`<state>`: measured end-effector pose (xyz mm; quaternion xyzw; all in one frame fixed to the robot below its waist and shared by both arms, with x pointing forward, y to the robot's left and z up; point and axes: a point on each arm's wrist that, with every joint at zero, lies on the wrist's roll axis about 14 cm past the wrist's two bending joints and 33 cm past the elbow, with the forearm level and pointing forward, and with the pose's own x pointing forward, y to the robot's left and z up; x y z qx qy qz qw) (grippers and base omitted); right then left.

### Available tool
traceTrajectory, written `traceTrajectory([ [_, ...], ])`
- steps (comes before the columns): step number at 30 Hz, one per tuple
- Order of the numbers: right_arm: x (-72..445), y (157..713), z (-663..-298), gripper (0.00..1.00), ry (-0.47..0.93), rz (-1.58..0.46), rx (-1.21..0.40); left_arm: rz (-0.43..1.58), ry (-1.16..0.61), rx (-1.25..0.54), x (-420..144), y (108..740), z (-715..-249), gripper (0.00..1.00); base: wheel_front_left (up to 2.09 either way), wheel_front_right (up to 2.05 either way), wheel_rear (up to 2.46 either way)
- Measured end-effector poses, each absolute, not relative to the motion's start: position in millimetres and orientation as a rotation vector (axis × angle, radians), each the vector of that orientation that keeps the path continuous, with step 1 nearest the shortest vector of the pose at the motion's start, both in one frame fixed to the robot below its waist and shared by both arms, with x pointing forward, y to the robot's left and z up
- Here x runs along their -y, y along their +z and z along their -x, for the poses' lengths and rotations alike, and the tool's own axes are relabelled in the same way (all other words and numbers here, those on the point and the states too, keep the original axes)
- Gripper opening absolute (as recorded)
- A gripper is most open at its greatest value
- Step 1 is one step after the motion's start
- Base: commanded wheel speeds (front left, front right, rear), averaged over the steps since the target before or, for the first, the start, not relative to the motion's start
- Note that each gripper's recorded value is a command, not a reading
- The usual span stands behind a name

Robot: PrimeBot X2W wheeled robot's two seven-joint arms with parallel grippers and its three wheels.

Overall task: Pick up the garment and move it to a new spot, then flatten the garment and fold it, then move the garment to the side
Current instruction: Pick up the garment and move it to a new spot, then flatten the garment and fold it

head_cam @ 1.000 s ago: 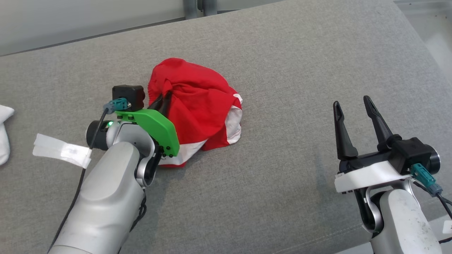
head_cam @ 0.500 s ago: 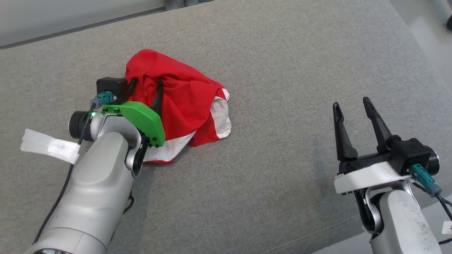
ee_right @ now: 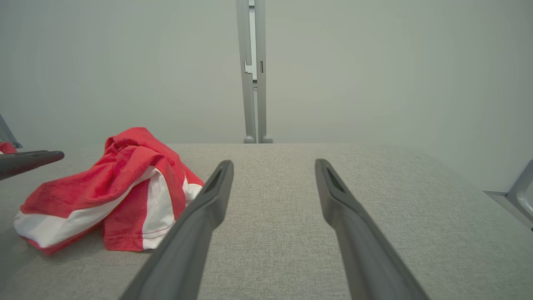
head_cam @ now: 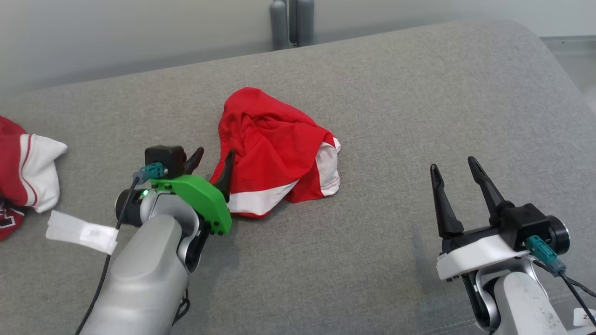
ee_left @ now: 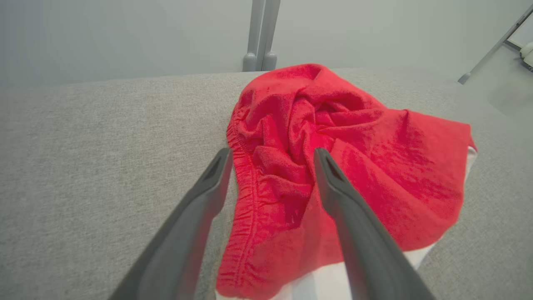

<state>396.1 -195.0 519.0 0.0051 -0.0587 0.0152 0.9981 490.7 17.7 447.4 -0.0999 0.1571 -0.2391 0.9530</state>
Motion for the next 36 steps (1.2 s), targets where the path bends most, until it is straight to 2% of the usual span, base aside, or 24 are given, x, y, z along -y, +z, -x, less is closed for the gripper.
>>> traceTrajectory([
  [6, 180, 531, -393, 1.0, 0.072, -0.015, 0.152, 0.228, -0.407, -0.393, -50, 431, -461, 1.0, 0.0, 0.0, 0.0],
  [13, 177, 533, -390, 1.0, 0.082, -0.009, 0.158, 0.307, -0.404, -0.455, -48, 419, -437, 1.0, 0.0, 0.0, 0.0],
  [22, 187, 528, -387, 1.0, 0.053, 0.004, 0.143, 0.391, -0.36, -0.542, -47, 397, -435, 1.0, 0.0, 0.0, 0.0],
  [30, 201, 522, -387, 1.0, 0.014, 0.02, 0.122, 0.427, -0.326, -0.549, -48, 384, -443, 1.0, 0.0, 0.0, 0.0],
  [31, 202, 521, -386, 1.0, 0.01, 0.021, 0.12, 0.431, -0.329, -0.547, -46, 384, -444, 0.82, 0.0, 0.0, 0.0],
  [32, 203, 521, -386, 1.0, 0.007, 0.022, 0.119, 0.436, -0.326, -0.544, -46, 384, -445, 0.47, 0.0, 0.0, 0.0],
  [33, 204, 521, -386, 1.0, 0.005, 0.023, 0.118, 0.436, -0.326, -0.541, -46, 384, -446, 0.32, 0.0, 0.0, 0.0],
  [34, 205, 521, -386, 1.0, 0.003, 0.023, 0.118, 0.436, -0.323, -0.534, -46, 385, -447, 0.0, 0.0, 0.0, 0.0],
  [36, 205, 522, -386, 1.0, 0.002, 0.023, 0.12, 0.437, -0.319, -0.526, -47, 387, -448, 0.0, 0.0, 0.0, 0.0],
])
